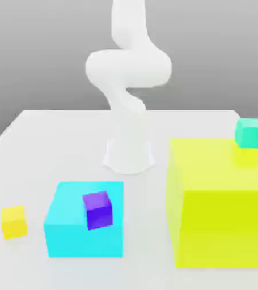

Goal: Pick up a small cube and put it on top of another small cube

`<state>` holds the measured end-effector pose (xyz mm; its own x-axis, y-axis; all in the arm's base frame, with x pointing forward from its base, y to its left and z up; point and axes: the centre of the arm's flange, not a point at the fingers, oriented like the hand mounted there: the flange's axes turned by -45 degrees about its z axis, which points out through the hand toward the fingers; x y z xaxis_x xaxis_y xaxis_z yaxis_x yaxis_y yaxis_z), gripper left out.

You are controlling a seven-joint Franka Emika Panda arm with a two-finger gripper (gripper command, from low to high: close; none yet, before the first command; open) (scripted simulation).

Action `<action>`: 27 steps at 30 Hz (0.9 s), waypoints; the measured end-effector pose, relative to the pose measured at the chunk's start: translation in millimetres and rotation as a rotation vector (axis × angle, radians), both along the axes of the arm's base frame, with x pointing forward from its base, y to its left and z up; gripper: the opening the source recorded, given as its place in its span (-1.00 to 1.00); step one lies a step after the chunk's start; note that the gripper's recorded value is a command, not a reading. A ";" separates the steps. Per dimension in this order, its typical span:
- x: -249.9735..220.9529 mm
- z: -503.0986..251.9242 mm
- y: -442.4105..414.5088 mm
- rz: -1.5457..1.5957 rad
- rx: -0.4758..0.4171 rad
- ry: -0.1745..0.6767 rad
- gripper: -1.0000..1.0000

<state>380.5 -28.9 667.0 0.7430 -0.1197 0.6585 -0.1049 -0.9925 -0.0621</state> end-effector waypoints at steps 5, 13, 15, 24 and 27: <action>46.3 -98.8 -65.7 -0.205 0.111 0.150 0.00; 50.0 -264.5 -167.9 -0.558 0.267 0.366 0.00; 38.4 -305.8 -190.3 -0.651 0.302 0.418 0.00; -52.9 -470.9 -258.4 -1.050 0.421 0.620 0.00; -56.4 -506.5 -260.0 -1.064 0.422 0.629 0.00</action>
